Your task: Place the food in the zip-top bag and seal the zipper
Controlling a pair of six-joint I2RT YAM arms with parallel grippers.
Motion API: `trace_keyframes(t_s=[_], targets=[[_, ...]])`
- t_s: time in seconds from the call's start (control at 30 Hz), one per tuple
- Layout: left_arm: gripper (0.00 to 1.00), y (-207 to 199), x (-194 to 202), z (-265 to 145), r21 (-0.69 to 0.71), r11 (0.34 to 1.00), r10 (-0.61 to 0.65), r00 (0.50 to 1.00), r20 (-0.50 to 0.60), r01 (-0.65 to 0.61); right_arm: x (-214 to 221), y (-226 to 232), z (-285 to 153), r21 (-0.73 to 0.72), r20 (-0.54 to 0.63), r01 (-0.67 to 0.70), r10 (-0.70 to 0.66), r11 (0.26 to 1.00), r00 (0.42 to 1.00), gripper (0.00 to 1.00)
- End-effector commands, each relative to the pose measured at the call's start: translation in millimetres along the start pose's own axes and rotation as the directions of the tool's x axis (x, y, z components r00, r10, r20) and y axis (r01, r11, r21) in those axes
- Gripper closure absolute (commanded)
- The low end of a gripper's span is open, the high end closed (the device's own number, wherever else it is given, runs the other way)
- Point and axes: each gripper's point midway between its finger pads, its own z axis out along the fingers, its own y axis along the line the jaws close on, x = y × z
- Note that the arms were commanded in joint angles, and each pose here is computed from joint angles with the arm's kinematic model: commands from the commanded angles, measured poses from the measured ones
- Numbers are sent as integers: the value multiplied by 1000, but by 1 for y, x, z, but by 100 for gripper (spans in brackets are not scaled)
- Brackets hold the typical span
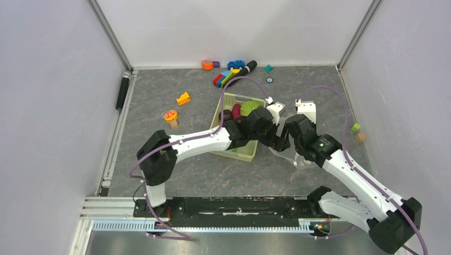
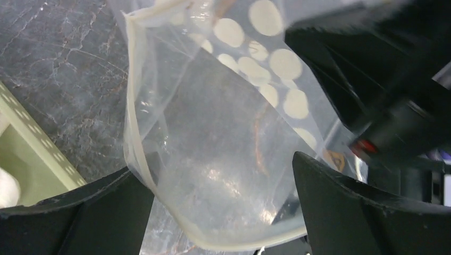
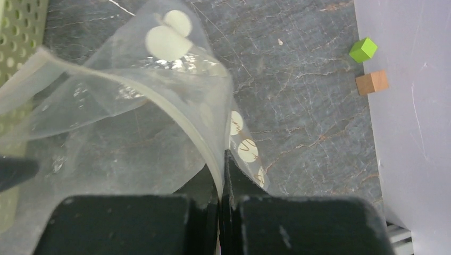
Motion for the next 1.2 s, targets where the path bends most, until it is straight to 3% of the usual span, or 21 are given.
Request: trace_keyframes(t_s=[0.0, 0.2, 0.37, 0.57, 0.73, 0.9, 1.17], targets=[[0, -28, -28, -45, 122, 989, 69, 993, 95, -80, -6, -4, 10, 84, 25, -67, 65, 994, 998, 100], [0, 18, -23, -92, -122, 991, 65, 988, 137, -48, -1, -5, 15, 117, 14, -69, 68, 991, 998, 100], [0, 80, -14, -122, -353, 934, 10, 987, 163, 49, 2, -6, 13, 109, 24, -87, 85, 990, 996, 100], [0, 139, -3, -123, -427, 888, -110, 980, 164, 171, 5, -6, 13, 103, 21, -84, 83, 991, 996, 100], [0, 167, 18, -109, -477, 869, -108, 991, 80, 133, 7, 1, 15, 64, 16, -61, 60, 996, 998, 100], [1, 170, 38, -86, -434, 891, -145, 989, 12, 136, 7, 3, 16, 52, 14, -51, 51, 997, 999, 100], [18, 189, 64, -65, -476, 872, -159, 985, -61, 112, 11, 4, 18, 54, 9, -40, 39, 998, 999, 100]])
